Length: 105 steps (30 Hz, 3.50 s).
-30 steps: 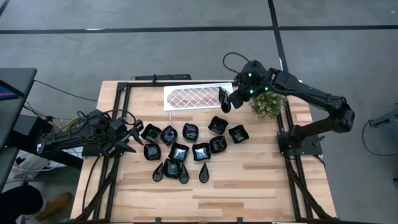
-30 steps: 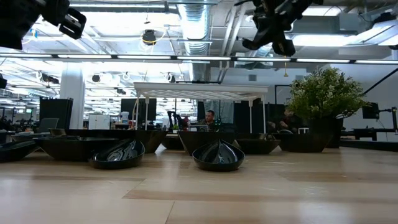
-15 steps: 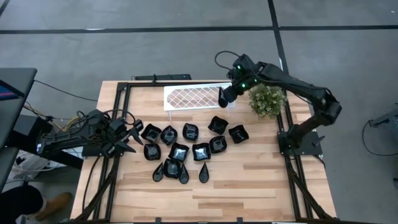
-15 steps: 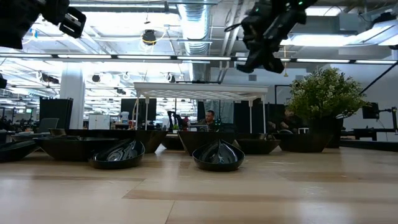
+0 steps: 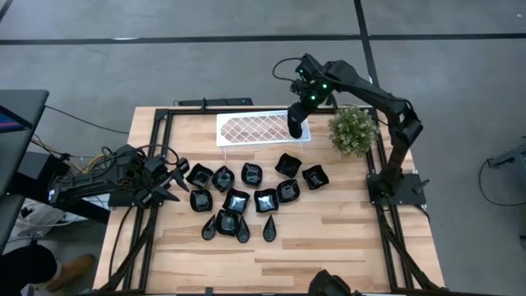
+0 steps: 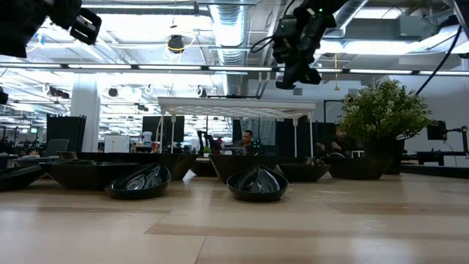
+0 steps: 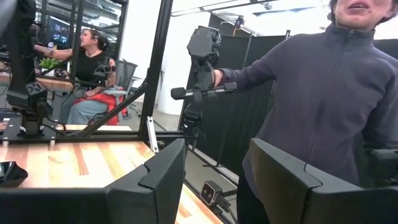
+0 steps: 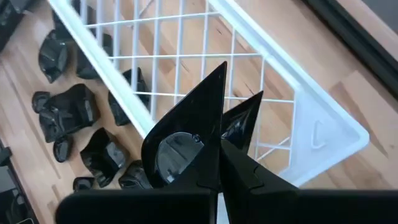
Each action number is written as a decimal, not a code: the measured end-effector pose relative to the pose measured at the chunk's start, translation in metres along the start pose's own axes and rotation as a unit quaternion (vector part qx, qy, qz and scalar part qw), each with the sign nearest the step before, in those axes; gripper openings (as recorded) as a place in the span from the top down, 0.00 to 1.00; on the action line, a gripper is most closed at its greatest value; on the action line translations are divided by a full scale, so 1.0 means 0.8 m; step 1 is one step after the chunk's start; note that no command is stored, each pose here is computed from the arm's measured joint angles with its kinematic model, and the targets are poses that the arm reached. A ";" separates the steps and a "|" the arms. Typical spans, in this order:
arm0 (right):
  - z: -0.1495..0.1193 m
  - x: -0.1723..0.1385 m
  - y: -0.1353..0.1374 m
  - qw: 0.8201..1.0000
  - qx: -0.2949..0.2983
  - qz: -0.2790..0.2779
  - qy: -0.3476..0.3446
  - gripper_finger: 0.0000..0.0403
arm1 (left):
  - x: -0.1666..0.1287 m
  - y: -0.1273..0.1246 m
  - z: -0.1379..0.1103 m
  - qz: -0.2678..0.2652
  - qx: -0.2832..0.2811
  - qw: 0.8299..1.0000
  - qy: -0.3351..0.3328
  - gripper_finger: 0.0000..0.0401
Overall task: Pick & Place Mini shaped plates
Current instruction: Stack the drop-shaped plate on top of the drop-shaped plate on the shelf
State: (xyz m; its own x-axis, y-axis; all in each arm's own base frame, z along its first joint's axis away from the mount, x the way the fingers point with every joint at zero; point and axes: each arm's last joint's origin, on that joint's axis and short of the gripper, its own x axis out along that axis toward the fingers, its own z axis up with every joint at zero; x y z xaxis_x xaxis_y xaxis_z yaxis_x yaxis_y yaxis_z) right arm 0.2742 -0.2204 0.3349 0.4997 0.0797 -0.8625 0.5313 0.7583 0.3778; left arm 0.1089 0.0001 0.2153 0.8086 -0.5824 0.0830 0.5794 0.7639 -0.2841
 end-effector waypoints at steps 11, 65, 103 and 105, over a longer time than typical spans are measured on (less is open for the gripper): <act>-0.001 0.013 -0.011 0.998 0.042 -0.039 0.030 1.00 | 0.000 0.000 0.000 0.000 0.000 1.000 0.000 0.55; -0.004 0.025 0.017 0.994 0.020 -0.102 0.036 1.00 | 0.000 -0.001 0.001 -0.002 0.005 1.000 -0.005 0.55; -0.009 0.034 0.010 0.995 0.030 -0.091 0.037 1.00 | 0.000 -0.001 0.002 -0.003 0.007 1.000 -0.006 0.55; -0.009 0.034 0.010 0.995 0.031 -0.091 0.038 1.00 | 0.000 -0.001 0.002 -0.003 0.008 1.000 -0.007 0.55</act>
State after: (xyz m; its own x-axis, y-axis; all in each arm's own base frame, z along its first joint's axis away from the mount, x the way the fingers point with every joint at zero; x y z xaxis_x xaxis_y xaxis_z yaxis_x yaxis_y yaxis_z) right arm 0.2870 -0.2075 0.3123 0.3402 -0.0043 -0.9403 0.6498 0.7239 0.2318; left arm 0.1087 0.0001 0.2171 0.8068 -0.5827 0.0974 0.5850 0.7651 -0.2689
